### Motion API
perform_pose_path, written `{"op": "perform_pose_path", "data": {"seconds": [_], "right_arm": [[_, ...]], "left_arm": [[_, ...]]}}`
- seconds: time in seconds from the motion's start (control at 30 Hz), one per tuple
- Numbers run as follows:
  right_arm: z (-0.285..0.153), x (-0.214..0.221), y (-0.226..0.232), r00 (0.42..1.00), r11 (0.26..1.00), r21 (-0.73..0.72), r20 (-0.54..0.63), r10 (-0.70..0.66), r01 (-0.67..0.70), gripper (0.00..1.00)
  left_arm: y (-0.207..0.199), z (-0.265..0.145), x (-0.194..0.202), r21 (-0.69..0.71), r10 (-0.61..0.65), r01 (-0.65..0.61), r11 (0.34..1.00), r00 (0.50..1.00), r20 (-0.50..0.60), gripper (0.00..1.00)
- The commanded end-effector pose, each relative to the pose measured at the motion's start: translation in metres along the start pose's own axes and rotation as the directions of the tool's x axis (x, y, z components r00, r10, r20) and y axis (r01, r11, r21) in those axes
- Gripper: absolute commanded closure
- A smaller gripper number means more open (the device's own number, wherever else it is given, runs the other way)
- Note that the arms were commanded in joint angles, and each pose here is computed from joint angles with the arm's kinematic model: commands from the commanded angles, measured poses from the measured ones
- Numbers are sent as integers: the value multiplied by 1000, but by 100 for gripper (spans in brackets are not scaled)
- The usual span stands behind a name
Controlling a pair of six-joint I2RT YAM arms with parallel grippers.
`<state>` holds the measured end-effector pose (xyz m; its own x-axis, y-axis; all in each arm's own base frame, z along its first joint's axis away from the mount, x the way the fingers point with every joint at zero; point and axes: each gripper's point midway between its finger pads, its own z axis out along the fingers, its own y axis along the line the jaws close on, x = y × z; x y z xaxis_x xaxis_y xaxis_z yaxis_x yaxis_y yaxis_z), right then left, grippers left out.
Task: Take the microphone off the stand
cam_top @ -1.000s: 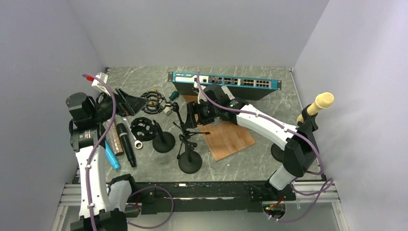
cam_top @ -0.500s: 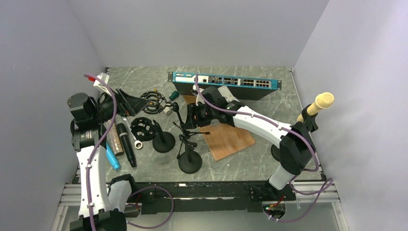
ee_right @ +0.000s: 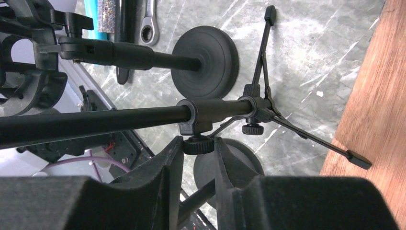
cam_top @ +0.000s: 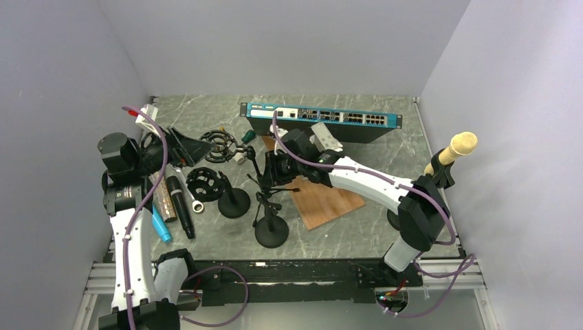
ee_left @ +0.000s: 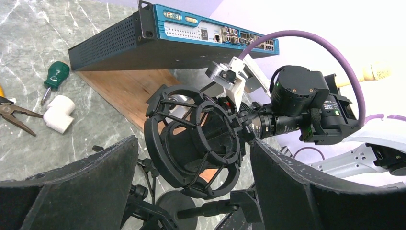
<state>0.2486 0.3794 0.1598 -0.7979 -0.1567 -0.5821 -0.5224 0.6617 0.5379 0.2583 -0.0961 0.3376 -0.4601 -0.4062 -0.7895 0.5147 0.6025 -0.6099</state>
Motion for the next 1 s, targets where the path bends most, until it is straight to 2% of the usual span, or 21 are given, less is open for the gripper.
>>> {"op": "perform_pose_path", "data": {"seconds": [0.0, 0.2, 0.33, 0.43, 0.53, 0.6, 0.7, 0.77, 0.9, 0.97], "right_arm": [[1, -11, -6, 997, 996, 70, 57, -55, 51, 77], [1, -7, -26, 985, 957, 245, 40, -167, 152, 100], [-4, -8, -42, 966, 895, 381, 12, -258, 234, 100], [-13, -11, -54, 933, 803, 498, -34, -358, 327, 100], [-16, -11, -60, 904, 737, 554, -71, -421, 387, 100], [-17, -12, -62, 893, 718, 562, -88, -442, 411, 100], [-13, -10, -53, 890, 744, 516, -85, -448, 424, 100], [-10, -9, -44, 897, 780, 467, -67, -438, 416, 94], [-9, -10, -28, 932, 870, 353, -18, -361, 344, 64], [-12, -12, -25, 956, 910, 308, 10, -294, 277, 54]], "left_arm": [[-10, -1, -3, 40, 51, -51, 998, 999, 10, 11], [-10, -1, -3, 43, 49, -49, 998, 999, 9, 12], [-10, 1, -3, 50, 41, -42, 998, 999, 7, 12], [-10, 1, -2, 54, 39, -39, 998, 999, 5, 12], [-9, 2, -2, 50, 40, -40, 998, 999, 1, 12], [-8, 3, -3, 49, 36, -36, 998, 999, 0, 13], [-9, 3, -4, 55, 36, -36, 998, 999, -1, 13], [-9, 4, -4, 54, 33, -33, 998, 999, -2, 13], [-10, 4, -4, 55, 35, -35, 998, 999, -4, 13], [-10, 4, -5, 51, 35, -34, 998, 999, -4, 13]]}}
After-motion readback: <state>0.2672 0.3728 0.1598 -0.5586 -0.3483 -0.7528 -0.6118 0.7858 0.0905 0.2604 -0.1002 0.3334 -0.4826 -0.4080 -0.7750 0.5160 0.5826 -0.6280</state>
